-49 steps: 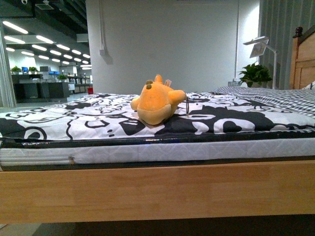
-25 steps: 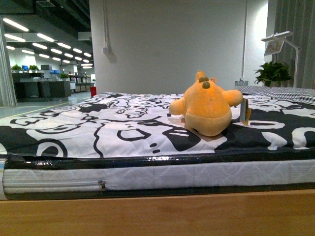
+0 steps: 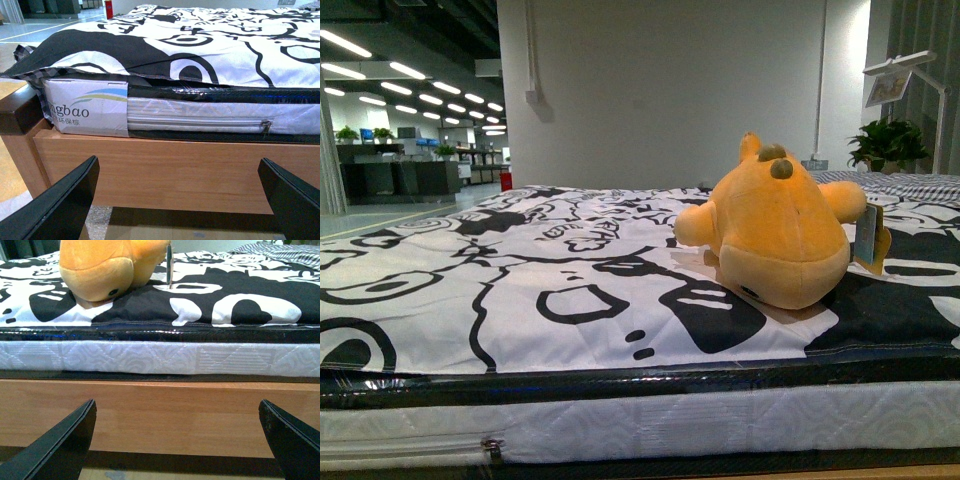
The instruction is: Put away toys
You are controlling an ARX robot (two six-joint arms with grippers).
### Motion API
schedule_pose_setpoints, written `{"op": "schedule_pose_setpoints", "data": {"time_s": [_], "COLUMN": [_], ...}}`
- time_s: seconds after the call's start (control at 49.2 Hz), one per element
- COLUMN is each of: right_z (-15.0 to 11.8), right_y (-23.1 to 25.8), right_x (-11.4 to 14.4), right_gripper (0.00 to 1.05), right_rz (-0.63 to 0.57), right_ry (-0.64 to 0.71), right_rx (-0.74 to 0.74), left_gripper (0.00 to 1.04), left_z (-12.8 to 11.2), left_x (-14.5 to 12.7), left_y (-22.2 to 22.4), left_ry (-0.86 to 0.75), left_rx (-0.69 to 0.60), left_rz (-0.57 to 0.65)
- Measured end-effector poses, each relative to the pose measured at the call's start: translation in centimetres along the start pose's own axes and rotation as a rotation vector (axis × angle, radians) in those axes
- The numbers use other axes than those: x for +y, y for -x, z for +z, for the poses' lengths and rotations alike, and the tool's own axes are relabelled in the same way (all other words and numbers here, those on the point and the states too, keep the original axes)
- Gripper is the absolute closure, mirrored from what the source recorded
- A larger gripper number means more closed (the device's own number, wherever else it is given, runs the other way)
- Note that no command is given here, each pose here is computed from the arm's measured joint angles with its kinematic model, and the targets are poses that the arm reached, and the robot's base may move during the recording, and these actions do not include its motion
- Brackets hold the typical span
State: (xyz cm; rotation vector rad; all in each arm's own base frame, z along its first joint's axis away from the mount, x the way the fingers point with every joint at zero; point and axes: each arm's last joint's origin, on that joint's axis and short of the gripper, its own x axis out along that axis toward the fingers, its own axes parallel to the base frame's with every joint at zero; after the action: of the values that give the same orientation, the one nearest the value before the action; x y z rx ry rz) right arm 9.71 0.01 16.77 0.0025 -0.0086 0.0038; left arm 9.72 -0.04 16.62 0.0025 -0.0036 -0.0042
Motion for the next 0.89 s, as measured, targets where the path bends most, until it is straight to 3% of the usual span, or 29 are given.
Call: {"op": "schedule_pose_setpoints", "data": {"time_s": [0.183, 0.325, 0.671, 0.773, 0.895], "right_z": [0.0, 0.5, 10.2, 13.5, 15.2], "right_y": [0.0, -0.5, -4.5, -7.3, -9.8], "right_x": [0.0, -0.5, -0.9, 0.5, 2.5], "right_gripper": [0.06, 0.06, 0.06, 0.06, 0.06], "right_rz": [-0.001, 0.172, 0.219, 0.248, 0.268], "right_ry": [0.000, -0.134, -0.136, -0.113, -0.091], "right_rx": [0.000, 0.024, -0.184, -0.225, -0.226], "left_gripper": [0.06, 0.06, 0.06, 0.06, 0.06], "left_z": [0.0, 0.0, 0.0, 0.0, 0.0], "left_x": [0.0, 0.0, 0.0, 0.0, 0.0], "left_y": [0.0, 0.0, 0.0, 0.0, 0.0], "left_ry": [0.000, 0.000, 0.000, 0.000, 0.000], "left_rx": [0.000, 0.000, 0.000, 0.000, 0.000], "left_rz": [0.000, 0.000, 0.000, 0.000, 0.000]}}
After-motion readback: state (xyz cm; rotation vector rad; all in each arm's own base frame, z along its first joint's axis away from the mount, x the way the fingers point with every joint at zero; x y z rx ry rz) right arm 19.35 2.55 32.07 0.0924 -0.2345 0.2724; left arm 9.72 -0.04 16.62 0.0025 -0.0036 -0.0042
